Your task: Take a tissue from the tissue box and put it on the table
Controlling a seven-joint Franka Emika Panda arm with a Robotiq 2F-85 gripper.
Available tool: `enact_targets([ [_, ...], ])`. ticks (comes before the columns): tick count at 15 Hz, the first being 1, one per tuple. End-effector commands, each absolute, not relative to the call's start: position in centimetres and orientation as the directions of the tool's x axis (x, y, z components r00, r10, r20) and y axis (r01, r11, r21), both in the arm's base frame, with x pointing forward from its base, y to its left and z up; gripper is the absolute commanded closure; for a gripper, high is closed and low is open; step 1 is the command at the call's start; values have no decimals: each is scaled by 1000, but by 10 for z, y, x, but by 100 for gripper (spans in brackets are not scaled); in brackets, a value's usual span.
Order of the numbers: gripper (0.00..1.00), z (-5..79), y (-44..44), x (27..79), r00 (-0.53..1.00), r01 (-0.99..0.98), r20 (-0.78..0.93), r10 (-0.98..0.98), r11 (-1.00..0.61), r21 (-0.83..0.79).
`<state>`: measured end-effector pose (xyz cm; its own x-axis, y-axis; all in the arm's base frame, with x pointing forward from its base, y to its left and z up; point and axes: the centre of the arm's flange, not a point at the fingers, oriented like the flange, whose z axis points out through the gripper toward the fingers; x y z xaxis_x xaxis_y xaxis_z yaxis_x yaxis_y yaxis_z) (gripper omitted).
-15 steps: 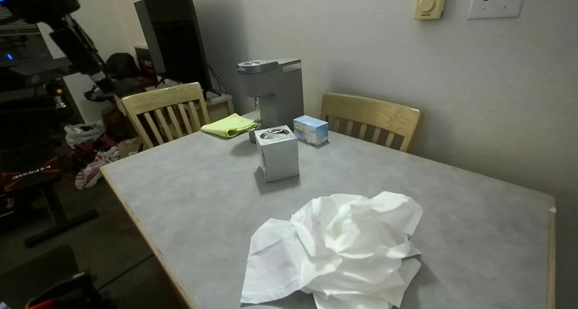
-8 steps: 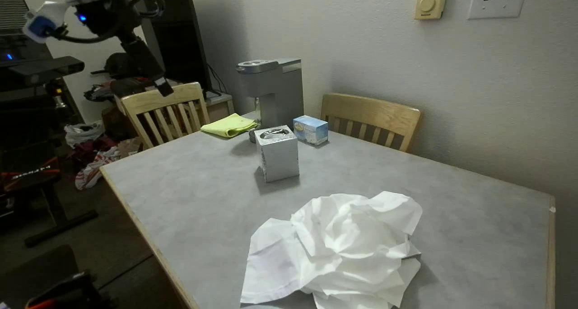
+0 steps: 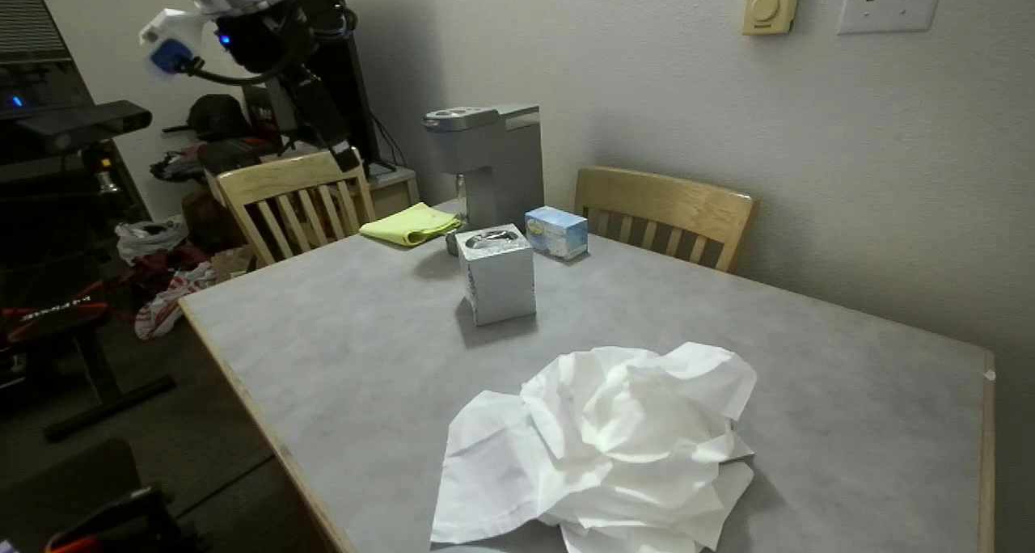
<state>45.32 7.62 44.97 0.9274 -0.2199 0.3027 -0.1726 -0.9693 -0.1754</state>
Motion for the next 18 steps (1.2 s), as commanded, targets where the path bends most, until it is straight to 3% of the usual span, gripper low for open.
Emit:
enact_targets([
  [1, 0, 450, 76, 454, 927, -173, 304, -220, -969, -176],
  [5, 0, 439, 80, 461, 928, -184, 299, -224, -970, -156],
  [11, 0, 425, 83, 513, 924, -106, 363, -122, -992, -64],
  [18, 0, 406, 83, 582, 908, -156, 381, -176, -984, -82],
])
